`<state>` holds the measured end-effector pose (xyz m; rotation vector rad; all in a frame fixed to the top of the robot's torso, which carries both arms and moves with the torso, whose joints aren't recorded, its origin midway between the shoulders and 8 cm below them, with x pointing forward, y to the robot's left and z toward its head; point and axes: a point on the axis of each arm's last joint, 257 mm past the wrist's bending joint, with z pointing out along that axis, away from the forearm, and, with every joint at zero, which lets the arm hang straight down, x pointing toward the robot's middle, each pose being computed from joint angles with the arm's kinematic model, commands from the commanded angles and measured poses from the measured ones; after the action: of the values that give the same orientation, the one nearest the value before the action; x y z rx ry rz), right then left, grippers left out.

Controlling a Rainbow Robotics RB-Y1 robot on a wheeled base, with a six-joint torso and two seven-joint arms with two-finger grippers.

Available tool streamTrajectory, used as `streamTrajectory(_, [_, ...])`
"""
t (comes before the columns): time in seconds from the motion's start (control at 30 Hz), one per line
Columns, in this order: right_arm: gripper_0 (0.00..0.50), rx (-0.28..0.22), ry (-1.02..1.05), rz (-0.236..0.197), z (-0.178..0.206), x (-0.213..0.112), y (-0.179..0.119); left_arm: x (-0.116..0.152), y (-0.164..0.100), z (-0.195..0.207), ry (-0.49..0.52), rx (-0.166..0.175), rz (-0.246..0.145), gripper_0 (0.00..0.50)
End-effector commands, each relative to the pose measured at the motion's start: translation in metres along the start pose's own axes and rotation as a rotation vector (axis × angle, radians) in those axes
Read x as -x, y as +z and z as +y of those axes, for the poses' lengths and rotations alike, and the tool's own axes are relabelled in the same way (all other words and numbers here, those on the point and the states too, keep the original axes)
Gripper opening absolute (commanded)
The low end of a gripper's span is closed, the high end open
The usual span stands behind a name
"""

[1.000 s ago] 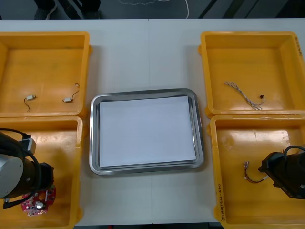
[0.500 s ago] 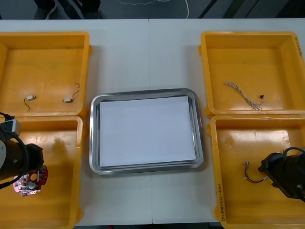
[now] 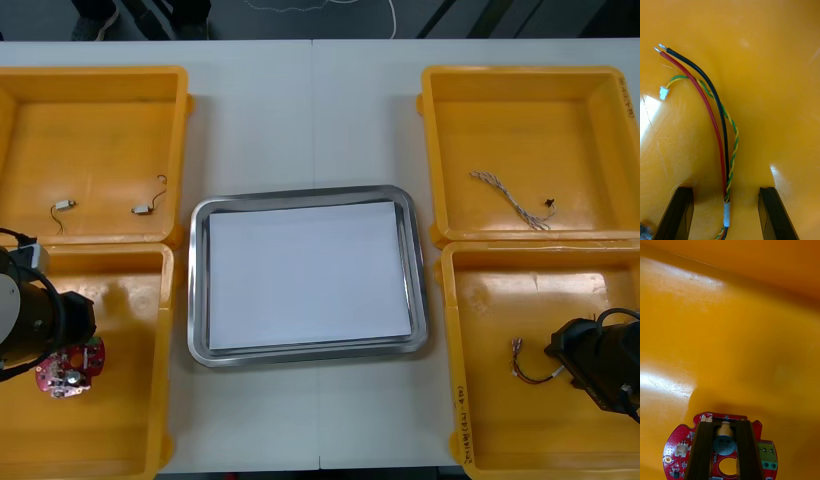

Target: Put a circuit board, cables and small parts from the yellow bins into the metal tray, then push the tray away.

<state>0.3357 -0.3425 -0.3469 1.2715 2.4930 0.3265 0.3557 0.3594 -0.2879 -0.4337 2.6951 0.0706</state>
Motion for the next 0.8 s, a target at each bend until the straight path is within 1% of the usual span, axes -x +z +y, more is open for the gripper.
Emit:
streamTrajectory(0.03, [0.5, -0.012, 0.0, 0.013, -0.006, -0.011, 0.007, 0.025, -0.01, 0.011, 0.119, 0.019, -0.057, 0.0])
streamTrajectory(0.17, [0.5, -0.01, -0.002, 0.013, -0.004, -0.011, 0.006, 0.027, -0.007, 0.013, 0.123, 0.021, -0.062, 0.0])
streamTrajectory(0.33, [0.5, -0.014, -0.004, 0.016, -0.006, -0.013, 0.007, 0.021, 0.004, 0.017, 0.121, 0.019, -0.042, 0.0])
streamTrajectory(0.37, [0.5, -0.015, -0.005, 0.017, -0.006, -0.014, 0.008, 0.021, 0.005, 0.016, 0.123, 0.016, -0.043, 0.008])
streamTrajectory(0.43, [0.5, -0.013, -0.008, 0.018, -0.005, -0.015, 0.008, 0.02, 0.005, 0.016, 0.126, 0.011, -0.043, 0.04])
streamTrajectory(0.47, [0.451, -0.011, -0.008, 0.018, -0.005, -0.015, 0.008, 0.02, 0.005, 0.015, 0.131, 0.01, -0.042, 0.161])
streamTrajectory(0.5, [0.433, -0.01, -0.009, 0.018, -0.004, -0.015, 0.008, 0.02, 0.005, 0.014, 0.131, 0.008, -0.043, 0.225])
streamTrajectory(0.53, [0.4, -0.01, -0.007, 0.019, -0.004, -0.016, 0.009, 0.02, 0.005, 0.014, 0.132, 0.008, -0.043, 0.338])
streamTrajectory(0.57, [0.379, -0.01, -0.009, 0.019, -0.004, -0.016, 0.009, 0.02, 0.005, 0.015, 0.132, 0.008, -0.042, 0.386])
streamTrajectory(0.6, [0.333, -0.01, -0.009, 0.019, -0.004, -0.016, 0.009, 0.021, 0.004, 0.014, 0.134, 0.007, -0.047, 0.449])
streamTrajectory(0.63, [0.279, -0.01, -0.009, 0.019, -0.004, -0.016, 0.009, 0.022, 0.003, 0.013, 0.135, 0.005, -0.05, 0.488])
streamTrajectory(0.67, [0.24, -0.01, -0.007, 0.019, -0.004, -0.016, 0.009, 0.023, 0.001, 0.013, 0.136, 0.005, -0.055, 0.498])
streamTrajectory(0.73, [0.086, -0.01, -0.004, 0.019, -0.004, -0.016, 0.009, 0.026, -0.005, 0.012, 0.129, 0.001, -0.063, 0.5])
streamTrajectory(0.77, [0.055, -0.01, -0.004, 0.019, -0.004, -0.016, 0.009, 0.026, -0.007, 0.013, 0.131, 0.003, -0.063, 0.5])
streamTrajectory(0.8, [0.009, -0.009, -0.005, 0.018, -0.004, -0.015, 0.009, 0.026, -0.011, 0.013, 0.128, 0.002, -0.063, 0.5])
